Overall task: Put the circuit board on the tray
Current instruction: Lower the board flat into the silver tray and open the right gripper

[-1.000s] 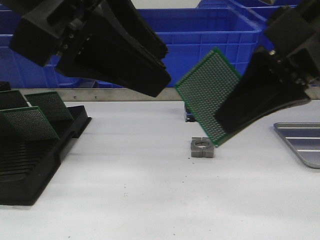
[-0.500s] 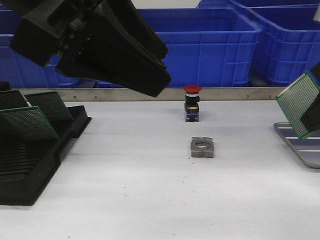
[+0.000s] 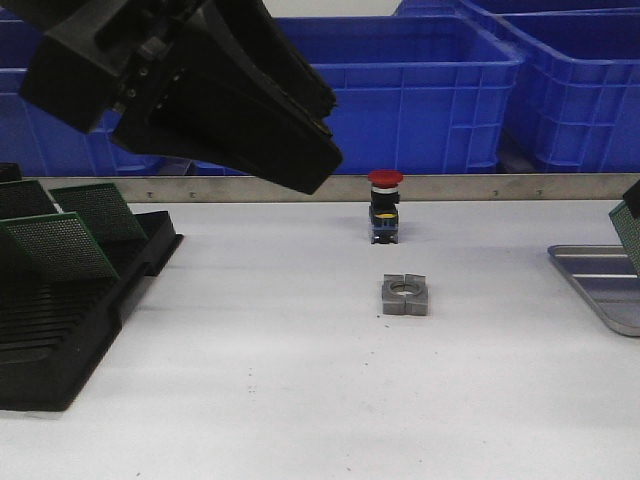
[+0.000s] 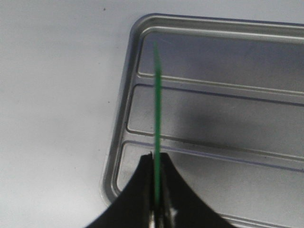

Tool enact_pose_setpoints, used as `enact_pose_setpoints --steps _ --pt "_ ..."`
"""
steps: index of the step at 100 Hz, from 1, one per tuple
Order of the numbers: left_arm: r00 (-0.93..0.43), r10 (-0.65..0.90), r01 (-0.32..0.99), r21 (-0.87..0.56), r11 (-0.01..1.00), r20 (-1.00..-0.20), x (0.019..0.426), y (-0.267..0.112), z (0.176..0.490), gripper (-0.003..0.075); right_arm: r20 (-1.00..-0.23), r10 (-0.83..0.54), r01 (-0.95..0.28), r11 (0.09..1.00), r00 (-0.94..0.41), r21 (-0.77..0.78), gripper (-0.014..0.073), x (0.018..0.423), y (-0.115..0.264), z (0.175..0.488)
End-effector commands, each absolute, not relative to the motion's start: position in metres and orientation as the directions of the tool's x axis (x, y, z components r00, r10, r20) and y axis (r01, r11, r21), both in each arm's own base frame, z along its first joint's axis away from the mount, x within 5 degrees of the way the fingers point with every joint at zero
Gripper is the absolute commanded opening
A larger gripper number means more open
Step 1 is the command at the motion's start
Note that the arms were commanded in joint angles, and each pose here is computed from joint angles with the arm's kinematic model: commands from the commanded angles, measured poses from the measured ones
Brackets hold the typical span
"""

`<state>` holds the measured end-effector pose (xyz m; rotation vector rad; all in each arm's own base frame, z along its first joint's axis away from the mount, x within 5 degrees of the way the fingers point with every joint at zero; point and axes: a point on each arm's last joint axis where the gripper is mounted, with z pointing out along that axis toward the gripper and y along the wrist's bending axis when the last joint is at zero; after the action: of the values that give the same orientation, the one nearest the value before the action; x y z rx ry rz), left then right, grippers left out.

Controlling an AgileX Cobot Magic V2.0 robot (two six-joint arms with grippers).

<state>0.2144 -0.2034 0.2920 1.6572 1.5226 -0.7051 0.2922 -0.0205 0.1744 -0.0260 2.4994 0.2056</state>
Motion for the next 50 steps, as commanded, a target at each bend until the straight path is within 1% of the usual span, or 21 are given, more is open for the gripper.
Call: enact_pose_setpoints --steps 1,6,8,12,14,15,16,20,27,34,50 --pt "0.143 0.496 0.984 0.179 0.025 -0.856 0.21 -0.205 0.314 0.0465 -0.653 0.05 -0.041 0.992 -0.755 0.123 -0.0004 0.298 -0.025 0.192" --pt "0.143 0.496 0.984 0.179 0.025 -0.856 0.21 -0.205 0.314 0.0465 -0.654 0.05 -0.04 0.992 -0.755 0.122 0.0083 0.298 -0.025 0.192" --pt "0.143 0.496 0.984 0.179 0.025 -0.856 0.21 -0.205 0.314 0.0465 -0.655 0.05 -0.038 0.992 -0.754 0.12 0.013 0.298 -0.026 0.192" --pt "0.143 0.496 0.984 0.179 0.025 -0.856 0.21 -0.205 0.314 0.0465 -0.661 0.051 -0.031 0.993 -0.749 0.111 0.0239 0.299 -0.027 0.192" --pt "0.143 0.496 0.984 0.179 0.025 -0.856 0.21 -0.205 0.314 0.0465 -0.663 0.051 -0.027 0.994 -0.746 0.108 0.0317 0.299 -0.027 0.193" --pt "0.143 0.496 0.984 0.179 0.025 -0.856 0.21 -0.205 0.314 0.0465 -0.666 0.052 -0.024 0.994 -0.744 0.104 0.0317 0.299 -0.027 0.193" --pt "0.143 0.496 0.984 0.179 0.025 -0.856 0.21 -0.205 0.314 0.0465 -0.667 0.052 -0.023 0.994 -0.743 0.102 0.0356 0.3 -0.028 0.193" --pt "0.143 0.496 0.984 0.179 0.025 -0.856 0.21 -0.205 0.314 0.0465 -0.676 0.053 -0.011 0.996 -0.735 0.089 0.0463 0.3 -0.029 0.193" --pt "0.143 0.496 0.984 0.179 0.025 -0.856 0.21 -0.205 0.314 0.0465 -0.693 0.054 0.011 0.998 -0.719 0.066 0.0584 0.302 -0.032 0.195" --pt "0.143 0.496 0.984 0.179 0.025 -0.856 0.21 -0.205 0.314 0.0465 -0.71 0.052 0.026 0.999 -0.702 0.046 0.0624 0.302 -0.035 0.198" --pt "0.155 0.497 0.976 0.209 0.054 -0.854 0.211 -0.204 0.318 0.0465 -0.75 0.02 0.022 1.0 -0.661 0.007 0.0621 0.299 -0.036 0.213"
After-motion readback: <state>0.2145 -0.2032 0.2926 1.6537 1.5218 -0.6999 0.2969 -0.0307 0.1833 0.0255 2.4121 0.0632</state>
